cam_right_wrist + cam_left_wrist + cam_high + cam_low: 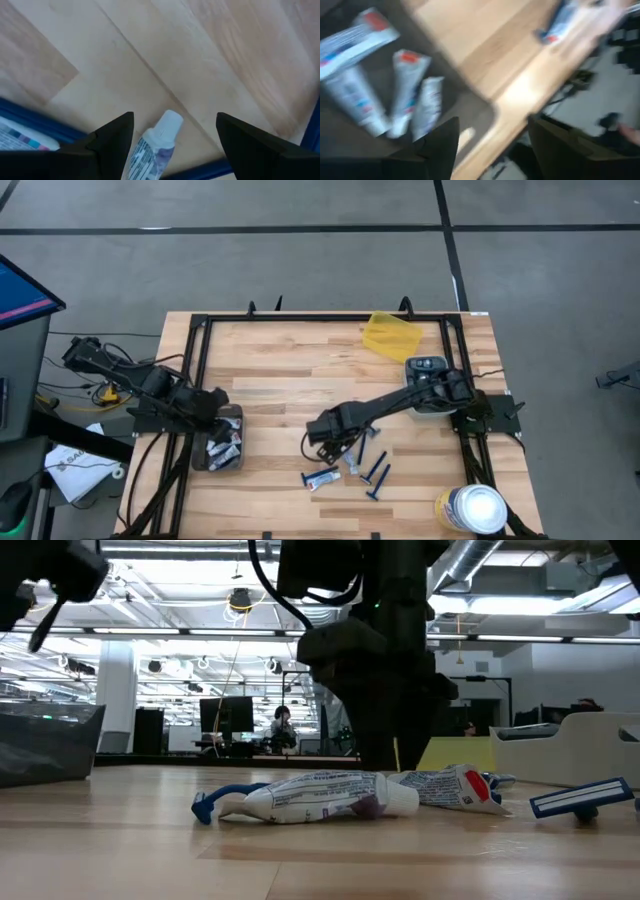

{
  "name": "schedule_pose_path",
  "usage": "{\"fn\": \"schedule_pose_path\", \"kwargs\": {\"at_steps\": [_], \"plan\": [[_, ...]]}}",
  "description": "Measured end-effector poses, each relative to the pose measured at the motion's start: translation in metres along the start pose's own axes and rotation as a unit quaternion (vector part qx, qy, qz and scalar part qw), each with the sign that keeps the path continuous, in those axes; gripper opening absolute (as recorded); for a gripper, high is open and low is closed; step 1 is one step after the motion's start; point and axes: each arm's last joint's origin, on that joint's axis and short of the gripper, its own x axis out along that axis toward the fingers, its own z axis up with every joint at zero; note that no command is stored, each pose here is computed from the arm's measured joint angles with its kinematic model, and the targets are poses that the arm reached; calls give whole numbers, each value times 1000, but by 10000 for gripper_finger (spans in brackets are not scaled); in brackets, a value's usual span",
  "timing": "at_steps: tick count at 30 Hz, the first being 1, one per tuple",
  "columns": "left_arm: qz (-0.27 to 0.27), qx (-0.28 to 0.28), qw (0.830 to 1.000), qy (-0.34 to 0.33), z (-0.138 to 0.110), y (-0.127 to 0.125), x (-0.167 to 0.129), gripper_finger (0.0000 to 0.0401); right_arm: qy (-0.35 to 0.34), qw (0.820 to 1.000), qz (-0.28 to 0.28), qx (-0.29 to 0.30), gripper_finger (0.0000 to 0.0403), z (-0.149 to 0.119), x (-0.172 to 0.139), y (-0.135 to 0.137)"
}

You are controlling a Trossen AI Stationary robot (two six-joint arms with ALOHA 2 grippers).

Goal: Pick & Place Travel size toiletries
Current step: Put the white toothpaste into the black bin

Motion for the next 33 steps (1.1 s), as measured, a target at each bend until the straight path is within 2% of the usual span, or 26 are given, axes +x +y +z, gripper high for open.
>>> {"fn": "schedule_pose_path", "kwargs": {"at_steps": [6, 10, 17, 22, 29, 33], "plan": [[-71, 16, 996, -55, 5, -15, -1, 211, 0, 1000, 2, 0, 276, -2, 0, 2], [-79, 20, 993, -81, 7, -17, -2, 203, 0, 1000, 2, 3, 274, -3, 0, 2], [-79, 25, 992, -96, 7, -18, -2, 202, 15, 1000, -13, -3, 251, -6, 23, 9], [-80, 24, 991, -109, 8, -18, -2, 203, 19, 1000, -22, 3, 192, -8, 24, 8], [-78, 21, 987, -140, 10, -19, -3, 202, 17, 1000, -19, -4, 46, -8, 24, 9], [-77, 19, 984, -158, 11, -19, -3, 204, 1, 1000, -17, -13, 38, -7, 18, 8]]}}
